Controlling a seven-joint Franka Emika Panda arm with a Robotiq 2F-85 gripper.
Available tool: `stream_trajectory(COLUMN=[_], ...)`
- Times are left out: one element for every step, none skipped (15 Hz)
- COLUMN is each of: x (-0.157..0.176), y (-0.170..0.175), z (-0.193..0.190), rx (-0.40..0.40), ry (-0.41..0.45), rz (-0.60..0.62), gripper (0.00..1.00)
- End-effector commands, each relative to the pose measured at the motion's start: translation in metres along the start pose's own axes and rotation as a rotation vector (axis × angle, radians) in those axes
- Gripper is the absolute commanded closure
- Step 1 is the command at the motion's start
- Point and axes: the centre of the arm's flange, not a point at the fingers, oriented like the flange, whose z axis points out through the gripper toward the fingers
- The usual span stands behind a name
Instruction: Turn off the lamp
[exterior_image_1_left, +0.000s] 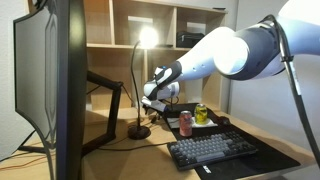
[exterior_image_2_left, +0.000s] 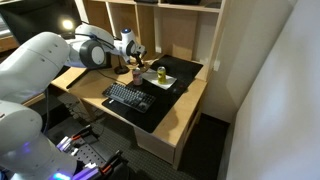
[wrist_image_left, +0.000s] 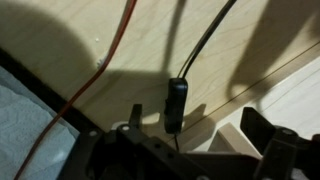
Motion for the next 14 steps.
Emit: stream_trajectory(x=[0.010,0.009,0.007,0.006,0.005,0.004,0.003,0.002,0.001,-0.001,-0.002,-0.003,-0.003,-0.002], y=[-0.012,-0.012,-0.013,-0.014,-0.016,-0.017,-0.017,-0.017,-0.016,-0.015,-0.014,-0.013,-0.013,-0.013], z=[0.019,0.020,0.021,0.021,0.021,0.022,0.023,0.025,0.026,0.029,0.030,0.032,0.032,0.031], rx=[0.000,0.003,0.008,0.016,0.026,0.028,0.031,0.031,0.034,0.033,0.033,0.036,0.038,0.042], ry=[-0.033,-0.035,-0.037,-0.035,-0.028,-0.025,-0.025,-0.024,-0.024,-0.025,-0.023,-0.019,-0.018,-0.013], rz=[0.017,0.017,0.021,0.028,0.032,0.038,0.042,0.044,0.047,0.048,0.048,0.048,0.048,0.047], gripper=[0.00,0.00,0.00,0.00,0.00,0.00,0.01,0.13,0.20,0.21,0.31,0.40,0.48,0.52])
